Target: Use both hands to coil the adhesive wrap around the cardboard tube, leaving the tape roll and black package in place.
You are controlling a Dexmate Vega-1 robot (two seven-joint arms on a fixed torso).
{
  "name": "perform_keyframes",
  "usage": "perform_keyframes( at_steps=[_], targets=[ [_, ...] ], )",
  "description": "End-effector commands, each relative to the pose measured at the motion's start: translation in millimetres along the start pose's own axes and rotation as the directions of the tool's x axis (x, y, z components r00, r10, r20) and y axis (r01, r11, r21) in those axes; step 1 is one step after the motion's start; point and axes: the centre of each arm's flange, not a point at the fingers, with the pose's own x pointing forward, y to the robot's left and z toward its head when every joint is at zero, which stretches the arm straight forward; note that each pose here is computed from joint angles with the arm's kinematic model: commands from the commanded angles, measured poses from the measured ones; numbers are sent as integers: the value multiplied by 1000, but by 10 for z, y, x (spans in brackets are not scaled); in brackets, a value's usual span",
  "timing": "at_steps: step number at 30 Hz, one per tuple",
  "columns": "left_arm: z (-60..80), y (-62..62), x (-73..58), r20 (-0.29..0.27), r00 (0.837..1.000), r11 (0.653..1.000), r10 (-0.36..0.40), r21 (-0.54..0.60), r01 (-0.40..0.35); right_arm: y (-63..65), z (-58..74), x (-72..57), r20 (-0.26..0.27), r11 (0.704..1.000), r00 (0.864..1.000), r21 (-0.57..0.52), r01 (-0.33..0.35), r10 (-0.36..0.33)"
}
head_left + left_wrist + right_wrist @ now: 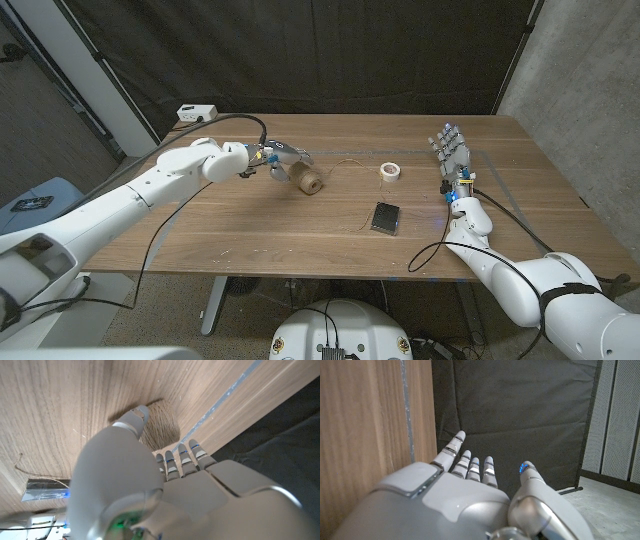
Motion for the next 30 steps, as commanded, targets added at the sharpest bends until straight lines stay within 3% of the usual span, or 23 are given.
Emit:
perform_keyframes(
  at_steps=[1,14,30],
  targets=[
    [-48,13,69,9,996,995,-88,-48,88,-33,-23,-33,-8,1000,1000,-1,12,-12],
    [4,7,42,28,998,999,48,-14,-48,-49,-15,-45,-6,1000,1000,0,11,-11],
    [30,-16,60,15,999,999,29,-18,-28,-84,-32,-83,-12,1000,1000,2,18,-18]
  ],
)
